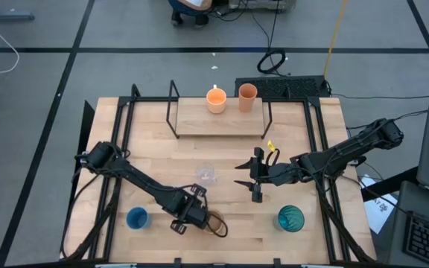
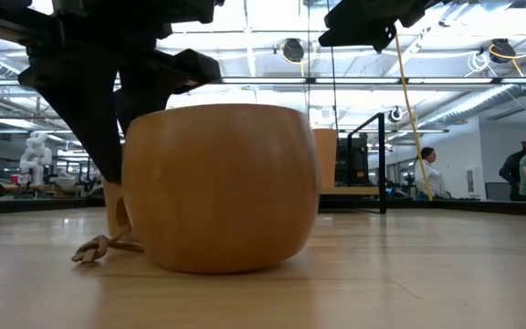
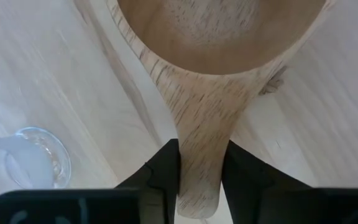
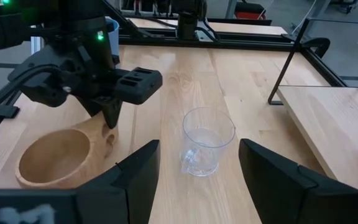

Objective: Stack small to large cups/mugs on shelf
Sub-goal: Put the brown mug on the shelf

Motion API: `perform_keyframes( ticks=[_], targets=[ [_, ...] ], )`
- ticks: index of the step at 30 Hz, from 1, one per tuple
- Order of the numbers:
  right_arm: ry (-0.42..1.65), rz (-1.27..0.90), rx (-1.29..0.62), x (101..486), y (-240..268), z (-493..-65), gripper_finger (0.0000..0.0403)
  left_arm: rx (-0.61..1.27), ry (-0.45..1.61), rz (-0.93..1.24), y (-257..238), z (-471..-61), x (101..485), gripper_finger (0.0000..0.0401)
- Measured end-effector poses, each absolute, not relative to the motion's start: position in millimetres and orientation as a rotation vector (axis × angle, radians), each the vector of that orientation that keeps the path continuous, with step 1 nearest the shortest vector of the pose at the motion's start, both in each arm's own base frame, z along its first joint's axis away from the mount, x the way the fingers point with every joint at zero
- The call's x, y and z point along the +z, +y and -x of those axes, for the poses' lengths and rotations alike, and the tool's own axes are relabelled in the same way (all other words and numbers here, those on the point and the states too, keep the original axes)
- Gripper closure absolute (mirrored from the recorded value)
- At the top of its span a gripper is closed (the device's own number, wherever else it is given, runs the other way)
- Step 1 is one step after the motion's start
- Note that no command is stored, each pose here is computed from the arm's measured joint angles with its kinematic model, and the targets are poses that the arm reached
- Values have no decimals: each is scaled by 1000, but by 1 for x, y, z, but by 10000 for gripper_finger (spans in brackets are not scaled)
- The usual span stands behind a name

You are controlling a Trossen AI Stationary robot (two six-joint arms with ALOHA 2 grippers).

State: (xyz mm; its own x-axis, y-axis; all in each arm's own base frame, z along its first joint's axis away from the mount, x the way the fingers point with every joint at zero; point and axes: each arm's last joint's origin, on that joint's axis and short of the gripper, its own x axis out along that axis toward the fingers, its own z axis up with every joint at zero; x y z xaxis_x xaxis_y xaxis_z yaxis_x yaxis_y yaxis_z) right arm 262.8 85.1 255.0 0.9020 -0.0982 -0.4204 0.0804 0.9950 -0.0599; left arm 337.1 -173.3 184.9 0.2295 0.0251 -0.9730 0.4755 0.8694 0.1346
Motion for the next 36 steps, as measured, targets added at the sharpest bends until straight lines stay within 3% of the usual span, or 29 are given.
perform_keyframes(
  ticks=[15, 22, 25, 36],
  targets=[
    [437, 41, -92, 255, 85, -263, 193, -262, 1340, -343, -167, -339, 185, 308],
    [437, 42, -92, 255, 85, -263, 193, -217, 1336, -289, -165, -342, 185, 246],
    [437, 42, -92, 255, 85, -263, 193, -215, 1325, -282, -166, -343, 185, 236],
    [437, 42, -92, 255, 85, -263, 193, -237, 1291, -259, -168, -346, 187, 302]
  ],
)
